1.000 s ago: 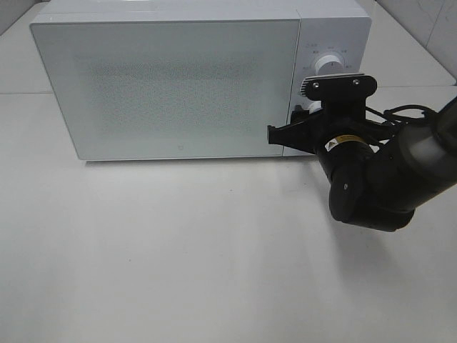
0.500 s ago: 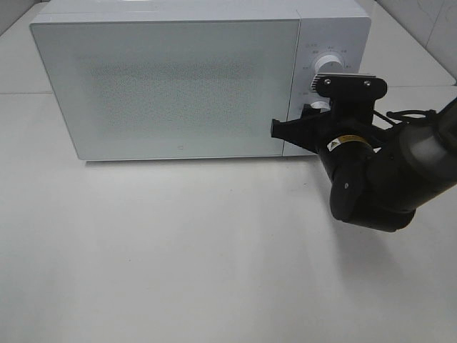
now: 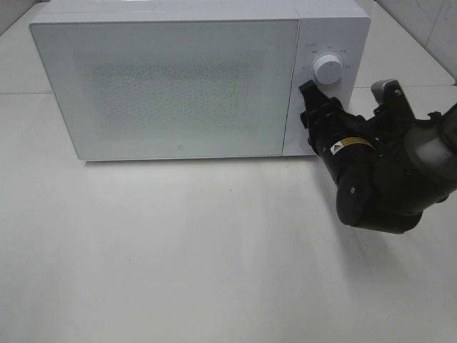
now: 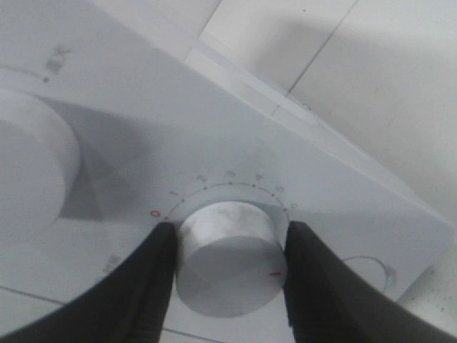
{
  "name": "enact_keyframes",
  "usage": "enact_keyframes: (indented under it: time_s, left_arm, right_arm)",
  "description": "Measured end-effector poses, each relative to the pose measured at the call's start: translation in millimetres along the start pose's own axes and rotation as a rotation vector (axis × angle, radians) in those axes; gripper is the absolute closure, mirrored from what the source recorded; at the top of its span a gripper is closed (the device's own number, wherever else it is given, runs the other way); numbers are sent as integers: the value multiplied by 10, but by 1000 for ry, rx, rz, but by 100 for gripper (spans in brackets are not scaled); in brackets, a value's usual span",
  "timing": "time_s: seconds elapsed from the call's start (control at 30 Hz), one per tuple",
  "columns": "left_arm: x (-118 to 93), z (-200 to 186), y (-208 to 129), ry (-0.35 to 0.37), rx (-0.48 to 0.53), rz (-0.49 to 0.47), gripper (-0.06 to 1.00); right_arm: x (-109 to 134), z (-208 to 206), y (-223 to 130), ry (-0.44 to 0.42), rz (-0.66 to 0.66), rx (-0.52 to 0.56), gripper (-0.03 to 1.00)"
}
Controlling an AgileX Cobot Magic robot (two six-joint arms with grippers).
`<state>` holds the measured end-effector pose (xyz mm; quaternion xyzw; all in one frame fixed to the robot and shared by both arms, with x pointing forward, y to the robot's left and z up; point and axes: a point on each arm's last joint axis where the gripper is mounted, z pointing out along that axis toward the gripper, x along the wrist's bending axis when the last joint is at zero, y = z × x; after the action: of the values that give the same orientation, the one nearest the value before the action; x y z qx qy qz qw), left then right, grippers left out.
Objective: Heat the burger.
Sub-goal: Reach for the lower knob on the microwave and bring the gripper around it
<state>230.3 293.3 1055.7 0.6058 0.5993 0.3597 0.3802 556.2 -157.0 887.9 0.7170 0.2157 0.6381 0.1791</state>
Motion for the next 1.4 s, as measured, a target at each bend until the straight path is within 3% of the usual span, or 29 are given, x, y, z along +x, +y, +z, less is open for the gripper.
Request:
enact_keyframes:
  time_s: [0.03,0.07,0.1,0.17,0.2,0.47,1.07,1.4]
  left_arm:
    - [0,0,0,0,0,0,-4]
    - [0,0,0,0,0,0,-4]
    - [0,0,0,0,0,0,-4]
    - [0,0,0,0,0,0,-4]
    - [0,0,0,0,0,0,-4]
    - [0,0,0,0,0,0,-4]
    - [0,0,0,0,0,0,-4]
    - [0,0,0,0,0,0,-4]
  right_arm:
    - [-4,-4,4,6,119,4,53]
    - [-4,-4,4,6,119,4,53]
    - [-9,-5,6,9,236,11,53]
    - [-10,-5,6,11,280,16,53]
    - [-15,-5,9,12,362,21,53]
    - [-10,-4,3,15,516,32,52]
    - [-10,-4,3,15,519,32,52]
    - [-8,-4,-2,17,447,38,49]
